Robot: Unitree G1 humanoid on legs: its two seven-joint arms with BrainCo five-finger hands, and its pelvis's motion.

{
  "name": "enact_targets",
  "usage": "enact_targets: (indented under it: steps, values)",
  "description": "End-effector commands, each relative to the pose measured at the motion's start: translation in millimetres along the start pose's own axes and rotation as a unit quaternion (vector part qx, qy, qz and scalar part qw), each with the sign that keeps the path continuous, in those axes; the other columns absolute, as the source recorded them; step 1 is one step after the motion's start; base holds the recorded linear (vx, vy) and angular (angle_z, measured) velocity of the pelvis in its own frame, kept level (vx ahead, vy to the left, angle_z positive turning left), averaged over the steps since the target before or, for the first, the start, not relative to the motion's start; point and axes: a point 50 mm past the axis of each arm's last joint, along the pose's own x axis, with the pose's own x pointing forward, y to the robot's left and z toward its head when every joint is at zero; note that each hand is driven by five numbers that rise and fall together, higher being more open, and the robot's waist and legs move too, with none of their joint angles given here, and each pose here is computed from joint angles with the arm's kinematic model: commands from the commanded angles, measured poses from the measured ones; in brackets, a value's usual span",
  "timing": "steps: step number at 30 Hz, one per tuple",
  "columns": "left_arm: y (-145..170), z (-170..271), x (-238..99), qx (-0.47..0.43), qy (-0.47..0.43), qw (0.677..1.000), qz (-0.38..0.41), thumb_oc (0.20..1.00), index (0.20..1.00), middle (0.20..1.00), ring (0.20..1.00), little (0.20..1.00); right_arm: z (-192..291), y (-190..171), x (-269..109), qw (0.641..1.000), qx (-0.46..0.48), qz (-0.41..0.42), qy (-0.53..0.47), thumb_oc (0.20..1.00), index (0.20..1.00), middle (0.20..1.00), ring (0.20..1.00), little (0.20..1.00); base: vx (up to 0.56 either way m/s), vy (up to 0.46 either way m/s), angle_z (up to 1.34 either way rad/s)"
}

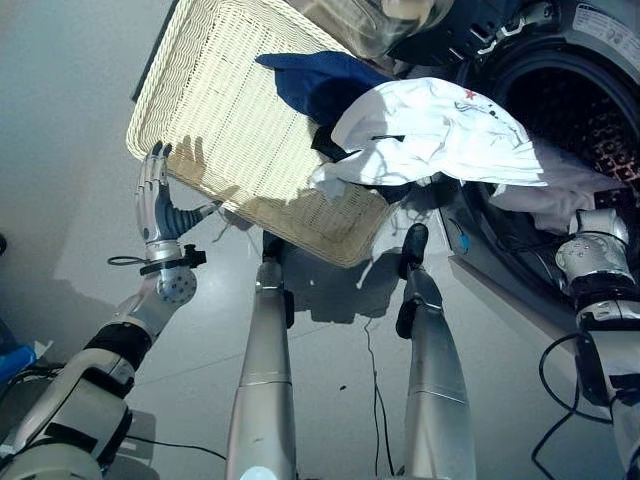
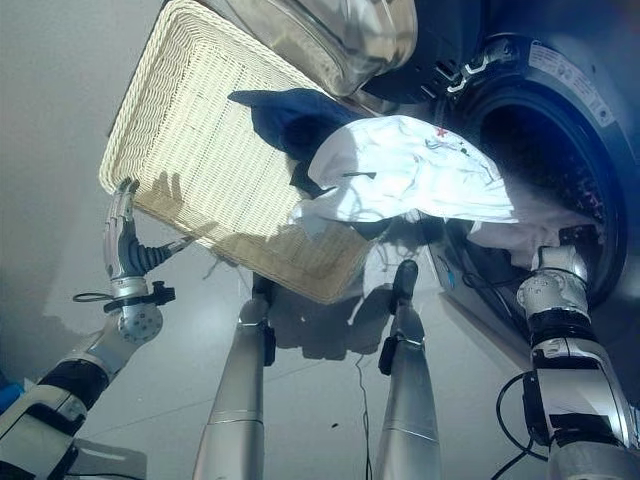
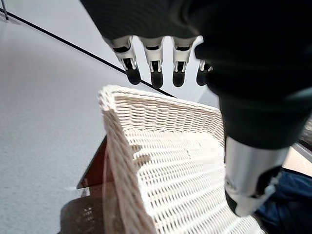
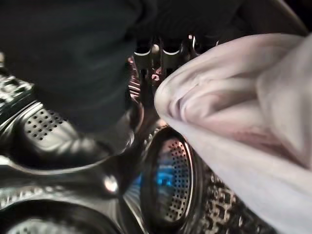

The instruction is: Put the clothes into the washing machine.

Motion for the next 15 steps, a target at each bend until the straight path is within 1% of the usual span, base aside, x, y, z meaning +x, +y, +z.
enact_targets:
  steps: [1,2,4,6,9,12,14,15]
  values:
    - [7.4,3.5,16.1,0.0,-0.016,1.0,0.017,1.0,1.0,1.0,1.0,1.0,150.6,42.9,16.7,0.964,0.011,0.04,-0.262,1.0,1.0,1.0,1.0,1.0,-0.01,-0.023,0.04]
    - [7.5,3.6,16.4,0.0,-0.016,1.0,0.018,1.0,1.0,1.0,1.0,1.0,150.3,44.0,16.4,0.964,0.006,0.041,-0.262,1.0,1.0,1.0,1.0,1.0,-0.01,-0.032,0.04]
    - [7.4,7.8,22.1,-0.002,-0.025,1.0,0.016,1.0,1.0,1.0,1.0,1.0,142.4,55.9,12.2,0.949,-0.096,0.07,-0.292,1.0,1.0,1.0,1.0,1.0,-0.01,-0.028,0.06]
    - [6.7,9.6,23.7,-0.002,-0.027,0.999,0.016,1.0,1.0,1.0,1.0,1.0,140.9,62.4,7.6,0.945,-0.111,0.085,-0.296,1.0,1.0,1.0,1.0,1.0,-0.01,-0.005,0.1]
    - [5.3,13.9,28.8,-0.008,-0.029,0.999,0.017,1.0,1.0,1.0,1.0,1.0,130.4,82.0,-8.9,0.93,-0.148,0.139,-0.306,1.0,1.0,1.0,1.0,1.0,-0.01,0.014,0.07]
    - [2.1,16.9,29.7,-0.014,-0.029,0.999,0.016,1.0,1.0,1.0,1.0,1.0,121.2,93.4,-22.3,0.916,-0.17,0.176,-0.317,1.0,1.0,1.0,1.0,1.0,-0.01,0.031,0.04]
    - [-0.3,18.6,29.7,-0.016,-0.03,0.999,0.014,1.0,1.0,1.0,1.0,1.0,114.6,98.5,-30.7,0.903,-0.192,0.19,-0.333,1.0,1.0,1.0,1.0,1.0,0.0,0.0,0.0]
    - [-2.3,20.3,29.7,-0.018,-0.03,0.999,0.014,1.0,1.0,1.0,1.0,1.0,109.3,102.7,-37.6,0.889,-0.214,0.209,-0.347,1.0,1.0,1.0,1.0,1.0,0.0,0.0,0.0]
